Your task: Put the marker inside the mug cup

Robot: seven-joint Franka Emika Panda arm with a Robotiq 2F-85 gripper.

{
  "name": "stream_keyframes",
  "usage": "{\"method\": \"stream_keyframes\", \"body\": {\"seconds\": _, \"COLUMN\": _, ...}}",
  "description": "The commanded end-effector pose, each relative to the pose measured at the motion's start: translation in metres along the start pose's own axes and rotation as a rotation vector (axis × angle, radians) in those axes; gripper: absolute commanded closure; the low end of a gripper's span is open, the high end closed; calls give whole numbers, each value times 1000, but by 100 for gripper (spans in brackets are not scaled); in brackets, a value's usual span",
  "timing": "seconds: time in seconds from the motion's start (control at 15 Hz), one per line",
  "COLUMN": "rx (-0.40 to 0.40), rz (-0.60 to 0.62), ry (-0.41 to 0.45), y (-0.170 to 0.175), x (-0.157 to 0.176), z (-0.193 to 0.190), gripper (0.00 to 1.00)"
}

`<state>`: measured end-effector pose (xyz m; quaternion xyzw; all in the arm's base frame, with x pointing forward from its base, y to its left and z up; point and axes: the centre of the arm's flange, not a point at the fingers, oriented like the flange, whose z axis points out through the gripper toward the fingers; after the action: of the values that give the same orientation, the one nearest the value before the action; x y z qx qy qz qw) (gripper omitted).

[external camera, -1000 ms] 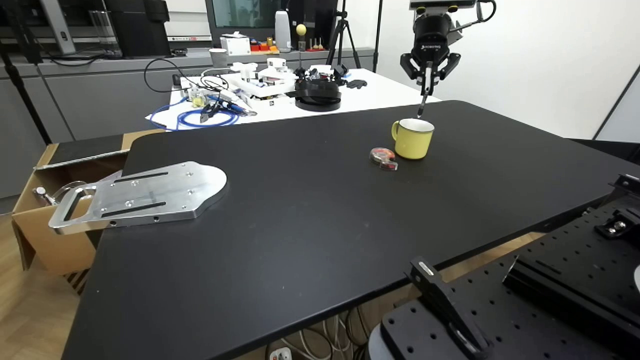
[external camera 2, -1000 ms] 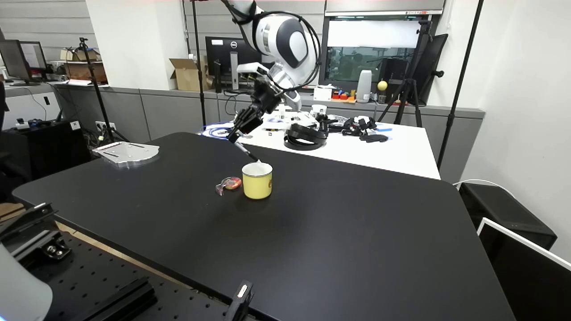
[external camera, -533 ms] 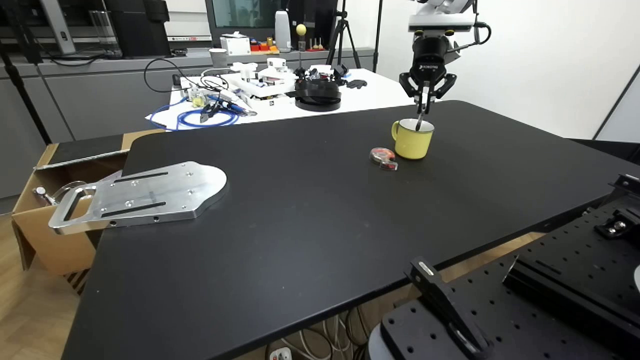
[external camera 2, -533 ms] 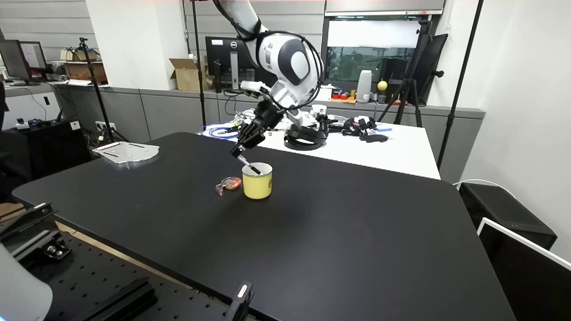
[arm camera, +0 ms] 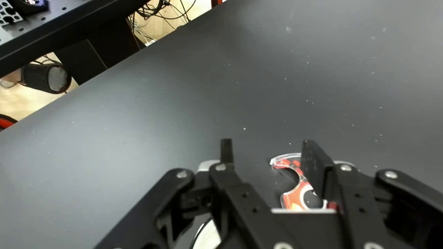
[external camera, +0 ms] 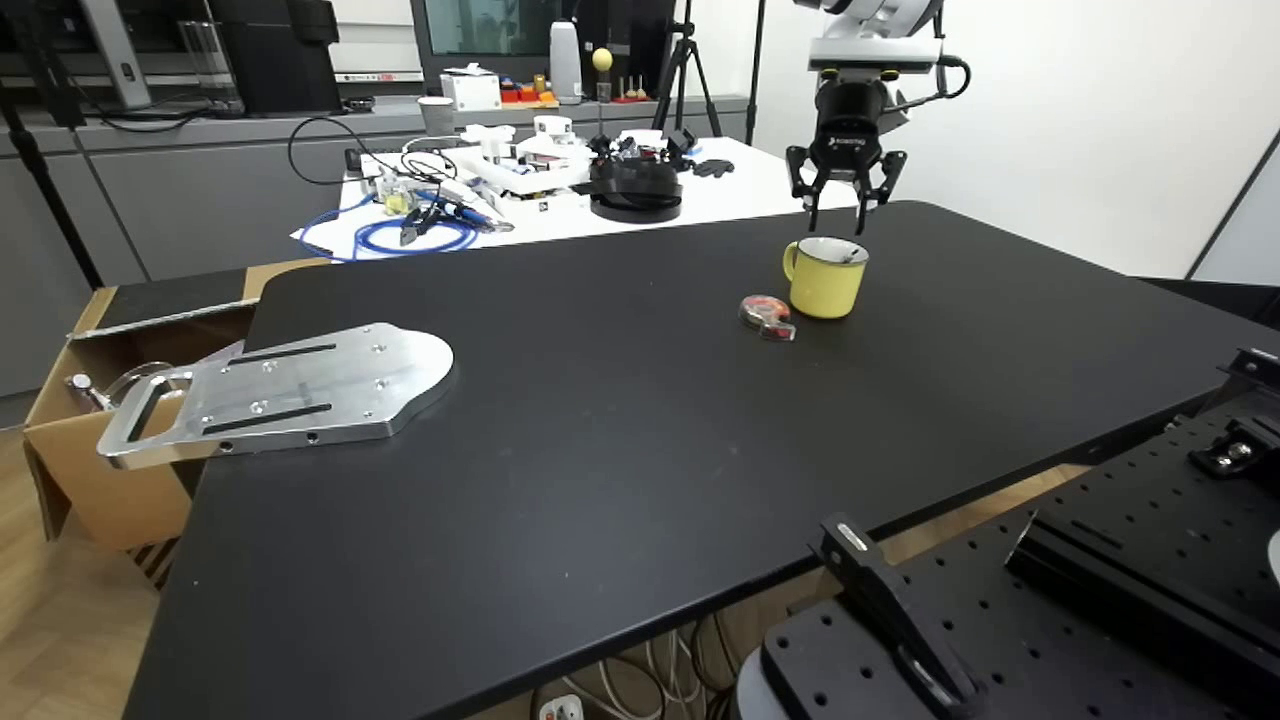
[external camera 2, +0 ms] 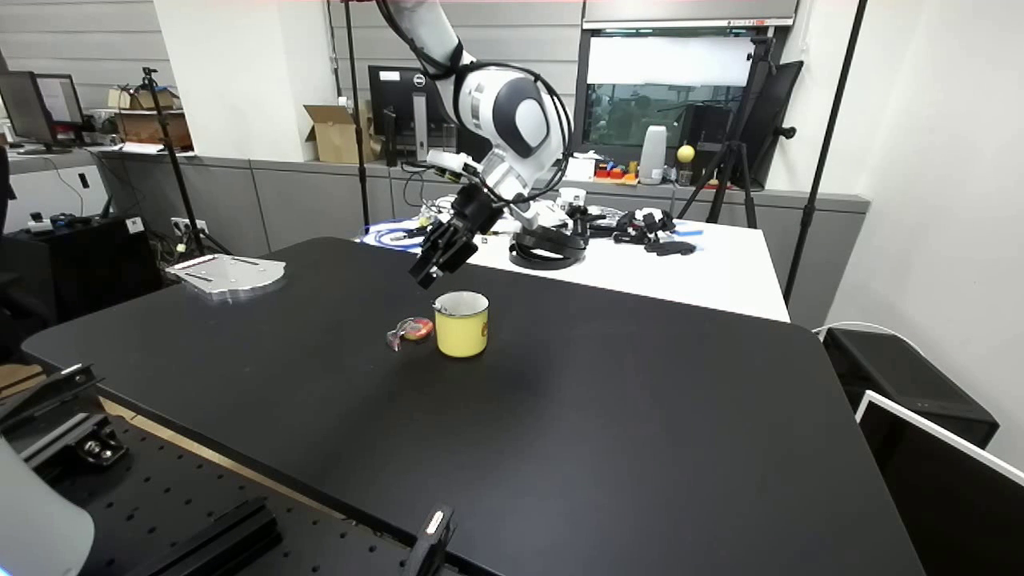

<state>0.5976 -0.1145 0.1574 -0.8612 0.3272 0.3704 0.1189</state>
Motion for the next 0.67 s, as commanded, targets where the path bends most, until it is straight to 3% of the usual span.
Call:
{"method": "stream_keyframes", "body": {"seconds": 0.0, "rx": 5, "rz": -7, "ry": 12, "y": 1, "x": -2, "z": -6, "gripper": 15}}
{"method": "stream_keyframes", "body": {"seconds": 0.13, "rx": 1, "rz": -8, "ry": 10, "y": 3, "x": -2, "z": -6, "gripper": 2}}
{"method": "stream_keyframes", "body": {"seconds": 0.33, "rx": -9, "rz": -25, "ry": 20, "y": 6, "x": -8, "z": -13, "gripper": 0}}
{"method": "stream_keyframes", "body": {"seconds": 0.47, "rx": -18, "rz": -52, "ry": 86, "y": 6, "x": -18, "z": -24, "gripper": 0}}
{"method": "stream_keyframes", "body": {"seconds": 0.6, "rx": -38, "rz": -98, "ry": 207, "y": 5, "x": -32, "z": -42, "gripper": 0}}
